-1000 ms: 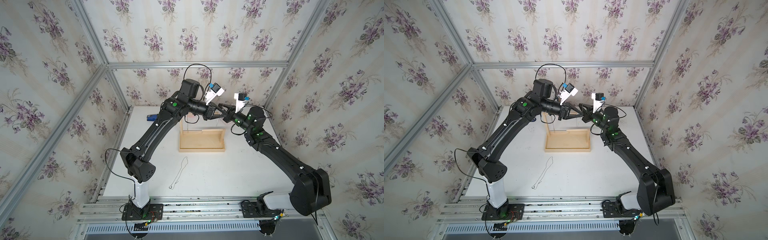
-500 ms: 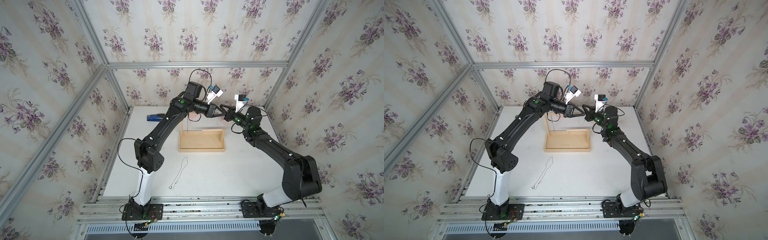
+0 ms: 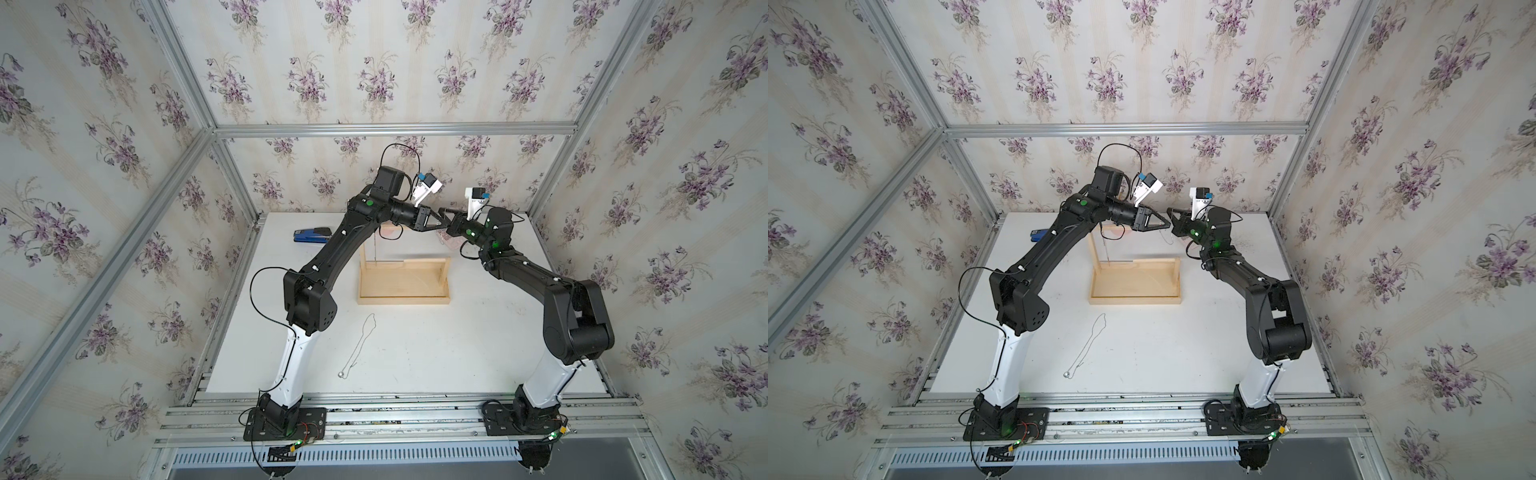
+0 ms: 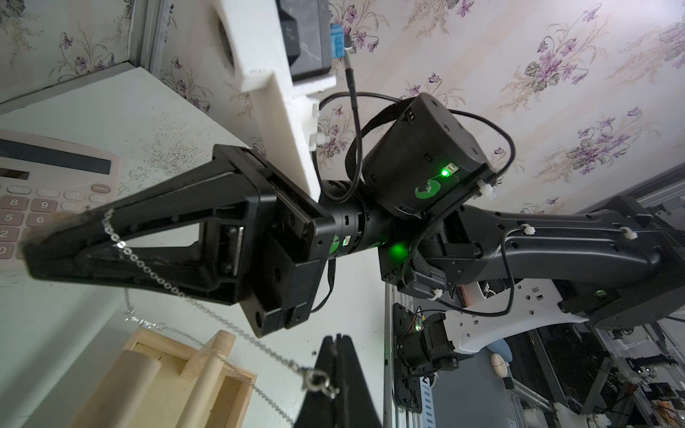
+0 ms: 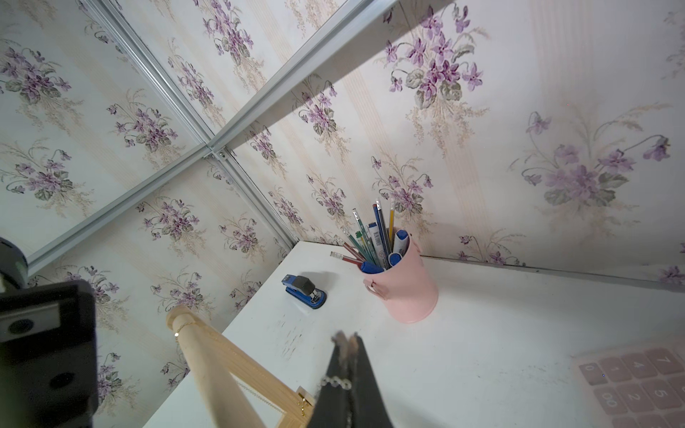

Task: Hang the necklace on the jewelry display stand
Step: Hang the necklace on the stand.

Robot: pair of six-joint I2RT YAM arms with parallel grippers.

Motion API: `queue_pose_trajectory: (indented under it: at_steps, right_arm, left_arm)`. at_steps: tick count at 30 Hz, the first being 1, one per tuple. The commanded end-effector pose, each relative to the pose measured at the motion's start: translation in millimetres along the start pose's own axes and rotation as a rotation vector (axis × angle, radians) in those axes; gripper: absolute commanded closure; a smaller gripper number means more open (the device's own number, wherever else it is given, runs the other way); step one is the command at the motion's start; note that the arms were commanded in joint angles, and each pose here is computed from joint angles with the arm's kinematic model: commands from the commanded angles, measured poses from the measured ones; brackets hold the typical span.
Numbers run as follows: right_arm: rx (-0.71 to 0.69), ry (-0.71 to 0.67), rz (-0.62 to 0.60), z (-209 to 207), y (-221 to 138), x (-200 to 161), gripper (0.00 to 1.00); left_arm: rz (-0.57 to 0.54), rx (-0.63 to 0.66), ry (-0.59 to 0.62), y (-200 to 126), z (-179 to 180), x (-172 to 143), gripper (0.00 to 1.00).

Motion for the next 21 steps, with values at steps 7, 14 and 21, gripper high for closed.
queue_pose_trajectory:
  at_steps: [7,14,21]
  right_arm:
    - [0.127,-0.004,0.064,-6.3,29.4,4.4,1.0]
    - [0.19,-0.022,0.12,-4.0,42.6,10.4,1.0]
    - [0.328,0.005,0.197,-7.1,59.7,3.9,1.0]
  left_arm:
    - [-0.033,0.049,-0.007,-9.1,14.8,4.3,0.96]
    - [-0.034,0.08,-0.027,-16.1,17.7,4.3,0.96]
    - [-0.035,0.097,-0.051,-26.4,15.9,4.9,0.95]
Point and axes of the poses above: each gripper's point midway between its finger pads, its own y axis out along the fingers, its own z axis along the line the jaws close on, x = y × z, the point moved 10 cm from there along -y, back along the fingers, and after that the axes turned 2 degrees about y, right-handed, at the moved point
